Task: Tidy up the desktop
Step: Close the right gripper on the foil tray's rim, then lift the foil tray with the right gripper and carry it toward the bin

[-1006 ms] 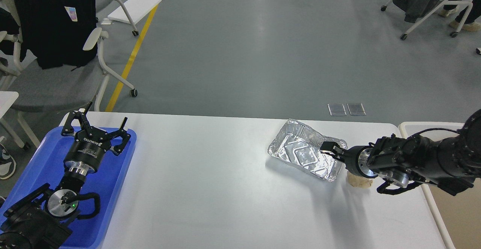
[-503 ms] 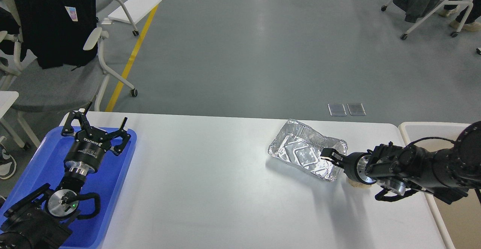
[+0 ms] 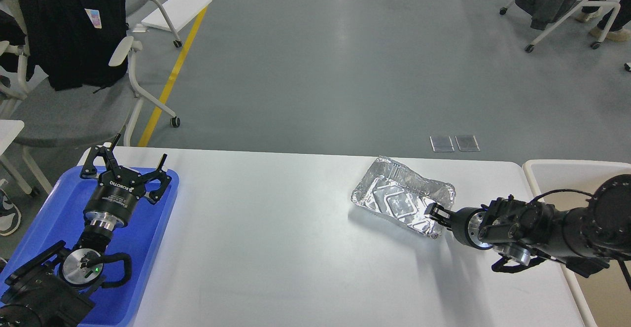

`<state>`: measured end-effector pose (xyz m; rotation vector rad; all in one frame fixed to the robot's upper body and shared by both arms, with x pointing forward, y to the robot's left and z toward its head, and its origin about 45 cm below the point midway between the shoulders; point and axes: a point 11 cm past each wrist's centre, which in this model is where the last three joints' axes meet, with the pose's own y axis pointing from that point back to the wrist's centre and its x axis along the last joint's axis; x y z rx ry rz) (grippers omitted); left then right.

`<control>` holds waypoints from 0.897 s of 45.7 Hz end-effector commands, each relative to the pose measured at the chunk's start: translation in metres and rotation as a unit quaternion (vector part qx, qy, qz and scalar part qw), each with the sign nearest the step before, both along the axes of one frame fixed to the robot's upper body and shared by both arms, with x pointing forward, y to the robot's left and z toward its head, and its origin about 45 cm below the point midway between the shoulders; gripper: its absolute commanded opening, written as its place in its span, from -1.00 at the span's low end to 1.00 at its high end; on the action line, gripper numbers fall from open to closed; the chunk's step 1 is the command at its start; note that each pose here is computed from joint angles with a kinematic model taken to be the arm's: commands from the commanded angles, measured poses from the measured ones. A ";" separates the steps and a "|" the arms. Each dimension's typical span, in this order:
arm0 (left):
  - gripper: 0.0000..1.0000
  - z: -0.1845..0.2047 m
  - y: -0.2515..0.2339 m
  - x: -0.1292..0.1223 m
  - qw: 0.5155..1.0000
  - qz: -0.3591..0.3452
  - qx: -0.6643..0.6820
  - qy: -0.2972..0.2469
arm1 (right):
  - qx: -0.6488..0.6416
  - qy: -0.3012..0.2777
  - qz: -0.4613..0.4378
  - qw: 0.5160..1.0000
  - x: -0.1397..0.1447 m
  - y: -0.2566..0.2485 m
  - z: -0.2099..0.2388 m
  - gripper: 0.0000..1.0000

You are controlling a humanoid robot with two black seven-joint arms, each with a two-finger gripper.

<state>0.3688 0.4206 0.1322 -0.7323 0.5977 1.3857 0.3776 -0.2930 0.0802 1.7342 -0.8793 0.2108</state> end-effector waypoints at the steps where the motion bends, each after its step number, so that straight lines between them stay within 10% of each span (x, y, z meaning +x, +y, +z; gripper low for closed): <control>1: 0.98 0.000 0.000 0.000 1.000 0.000 0.000 0.000 | -0.002 0.001 0.010 1.000 -0.003 0.004 -0.004 0.07; 24: 0.98 0.000 -0.001 0.000 1.000 -0.001 0.000 0.000 | -0.009 -0.001 0.032 0.999 -0.003 0.013 -0.006 -0.97; 41: 0.98 0.000 0.000 0.000 1.000 0.000 0.000 0.000 | -0.005 -0.005 0.034 0.999 0.005 0.016 0.005 -1.00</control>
